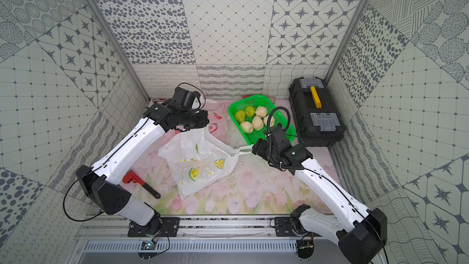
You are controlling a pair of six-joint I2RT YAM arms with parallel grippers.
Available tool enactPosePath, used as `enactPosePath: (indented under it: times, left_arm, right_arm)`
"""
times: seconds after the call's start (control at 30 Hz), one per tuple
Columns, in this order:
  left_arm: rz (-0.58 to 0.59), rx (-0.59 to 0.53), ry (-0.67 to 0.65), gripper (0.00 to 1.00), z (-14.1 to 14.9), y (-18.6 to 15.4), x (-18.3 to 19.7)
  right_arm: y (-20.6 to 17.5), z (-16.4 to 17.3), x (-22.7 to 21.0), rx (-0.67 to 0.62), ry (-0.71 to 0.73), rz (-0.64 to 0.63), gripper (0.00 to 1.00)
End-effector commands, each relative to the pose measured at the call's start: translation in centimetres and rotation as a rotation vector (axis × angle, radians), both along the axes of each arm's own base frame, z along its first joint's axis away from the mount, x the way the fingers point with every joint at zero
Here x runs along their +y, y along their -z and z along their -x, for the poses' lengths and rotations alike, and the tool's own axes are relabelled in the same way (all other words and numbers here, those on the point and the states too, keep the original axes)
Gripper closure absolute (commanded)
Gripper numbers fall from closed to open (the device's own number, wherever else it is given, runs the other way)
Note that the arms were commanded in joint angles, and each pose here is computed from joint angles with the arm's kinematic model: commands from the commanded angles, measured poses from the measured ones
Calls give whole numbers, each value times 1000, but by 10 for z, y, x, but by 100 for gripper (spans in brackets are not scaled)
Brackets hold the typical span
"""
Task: Place the pears into plastic bags & tie knots
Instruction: Adjust the plastic bag at the center of the board.
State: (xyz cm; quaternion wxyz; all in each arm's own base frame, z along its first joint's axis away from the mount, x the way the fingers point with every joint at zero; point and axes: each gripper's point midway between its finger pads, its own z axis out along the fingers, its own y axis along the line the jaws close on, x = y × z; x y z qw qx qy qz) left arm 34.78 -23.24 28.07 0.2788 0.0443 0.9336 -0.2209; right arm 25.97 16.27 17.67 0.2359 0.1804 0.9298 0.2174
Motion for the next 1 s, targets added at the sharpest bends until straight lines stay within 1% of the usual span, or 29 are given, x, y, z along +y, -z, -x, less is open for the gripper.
enactPosePath:
  times: [0.0, 0.17, 0.27, 0.37, 0.43, 0.5, 0.57, 0.63, 0.7, 0.77, 0.8, 0.87, 0.9, 0.97]
  left_arm:
    - [14, -21, -16, 100, -3, -7, 2]
    - [19, -14, -13, 100, -1, -6, 1]
    - [17, -14, -13, 100, 2, -7, 2]
    - [15, -21, -15, 100, 4, -8, 5]
    - [10, -23, -17, 100, 5, -9, 6]
    - [4, -26, -18, 100, 7, -10, 8]
    - [-8, -38, -34, 100, 8, -14, 14]
    - [-43, -48, -62, 100, 11, -19, 27]
    - [-99, -64, -121, 100, 15, -26, 49]
    - [-125, -81, -178, 100, 22, -34, 70]
    - [-136, -88, -206, 100, 27, -38, 80]
    - [-159, -90, -257, 100, 37, -42, 94]
    - [-165, -85, -271, 100, 44, -42, 98]
    - [-194, -107, -280, 100, 55, -48, 99]
  right_arm:
    - [9, -13, 15, -4, 5, -60, 28]
    - [21, -39, 31, -18, 30, -88, 36]
    - [26, -53, 37, -32, 52, -105, 42]
    - [37, -61, 40, -24, 68, -95, 49]
    - [42, -65, 40, -21, 77, -90, 59]
    - [34, -66, 45, -36, 59, -106, 76]
    - [8, -65, 53, -96, 0, -117, 91]
    - [-32, -59, 65, -170, -114, -111, 99]
    - [-81, -45, 78, -244, -269, -78, 100]
    - [-117, -27, 90, -284, -412, -37, 100]
    - [-133, -19, 94, -296, -476, -25, 100]
    - [-156, -6, 95, -309, -549, -8, 100]
    - [-167, -2, 96, -319, -575, -18, 100]
    - [-200, 13, 108, -354, -661, -113, 100]
